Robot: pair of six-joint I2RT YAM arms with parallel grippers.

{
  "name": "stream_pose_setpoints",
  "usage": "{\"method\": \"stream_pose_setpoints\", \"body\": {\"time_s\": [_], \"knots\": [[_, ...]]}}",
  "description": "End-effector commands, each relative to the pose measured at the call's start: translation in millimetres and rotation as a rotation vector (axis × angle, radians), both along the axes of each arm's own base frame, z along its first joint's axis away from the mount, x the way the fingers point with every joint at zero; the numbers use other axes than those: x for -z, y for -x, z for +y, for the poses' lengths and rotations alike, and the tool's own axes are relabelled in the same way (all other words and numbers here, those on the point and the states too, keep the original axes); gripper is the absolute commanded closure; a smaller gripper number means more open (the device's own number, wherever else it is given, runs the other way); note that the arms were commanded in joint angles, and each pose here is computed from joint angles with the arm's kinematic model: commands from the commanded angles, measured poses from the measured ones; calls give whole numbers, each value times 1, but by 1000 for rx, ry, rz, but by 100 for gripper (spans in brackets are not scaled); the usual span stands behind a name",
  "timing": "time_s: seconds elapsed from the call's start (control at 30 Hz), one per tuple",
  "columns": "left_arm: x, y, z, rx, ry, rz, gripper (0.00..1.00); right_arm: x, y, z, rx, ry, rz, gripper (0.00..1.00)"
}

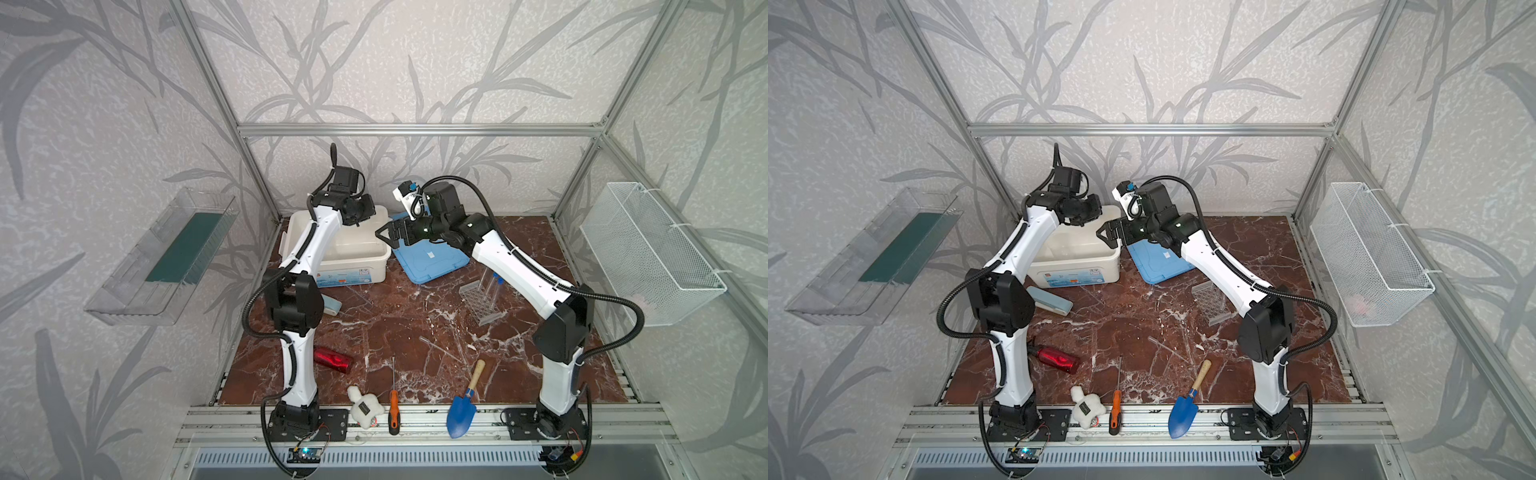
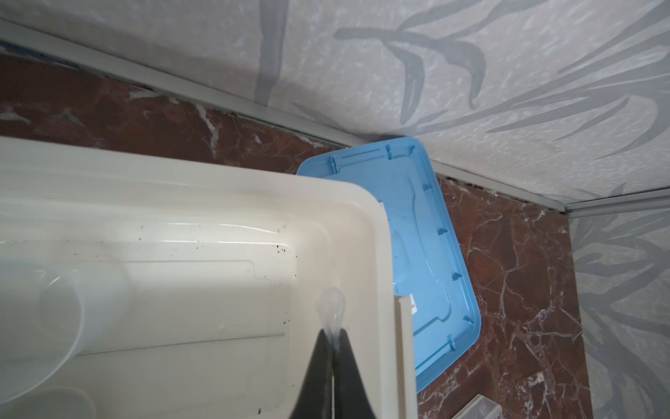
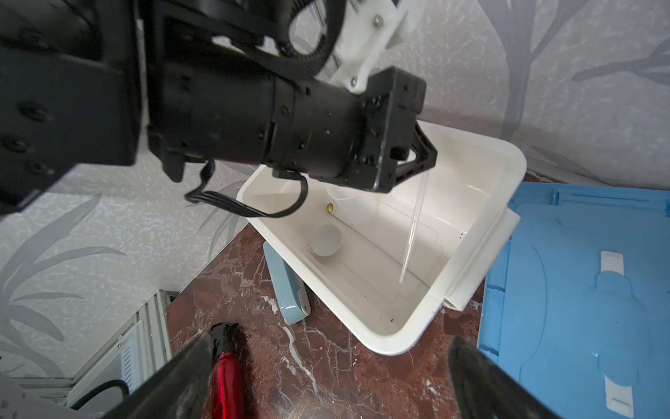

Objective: Organize the chemistry lab equipment
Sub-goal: 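Lift the pipette over the white bin with the left gripper while the right arm rises, then lower the pipette into the bin and open the left gripper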

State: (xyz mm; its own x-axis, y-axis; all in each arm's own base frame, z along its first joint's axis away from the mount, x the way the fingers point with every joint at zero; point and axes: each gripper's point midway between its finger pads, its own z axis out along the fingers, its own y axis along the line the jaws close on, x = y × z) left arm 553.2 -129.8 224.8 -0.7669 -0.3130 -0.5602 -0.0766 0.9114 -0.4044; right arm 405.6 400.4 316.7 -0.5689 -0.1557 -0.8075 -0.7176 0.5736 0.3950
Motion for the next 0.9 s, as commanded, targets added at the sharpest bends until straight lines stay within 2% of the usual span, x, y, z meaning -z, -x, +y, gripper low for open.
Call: {"method": "stream_pose_setpoints", "body": {"time_s": [0.0, 0.03, 0.1, 0.3, 0.57, 0.87], "knots": [[22, 5, -14, 81, 37, 44, 100, -11, 2, 13, -92, -68, -37, 0], [30, 2, -19, 103, 67, 39, 100, -12, 0, 19, -112, -111, -32, 1], [43, -2, -17, 95, 55, 55, 100, -9, -4, 24, -114, -120, -10, 3], [82, -2, -14, 83, 44, 130, 100, 19, -26, 19, -37, 12, 17, 5], [122, 0, -15, 85, 45, 186, 100, 37, -32, 21, -27, 50, 32, 6], [160, 3, -16, 77, 48, 252, 97, 52, -34, 24, -32, 157, 12, 11]]}}
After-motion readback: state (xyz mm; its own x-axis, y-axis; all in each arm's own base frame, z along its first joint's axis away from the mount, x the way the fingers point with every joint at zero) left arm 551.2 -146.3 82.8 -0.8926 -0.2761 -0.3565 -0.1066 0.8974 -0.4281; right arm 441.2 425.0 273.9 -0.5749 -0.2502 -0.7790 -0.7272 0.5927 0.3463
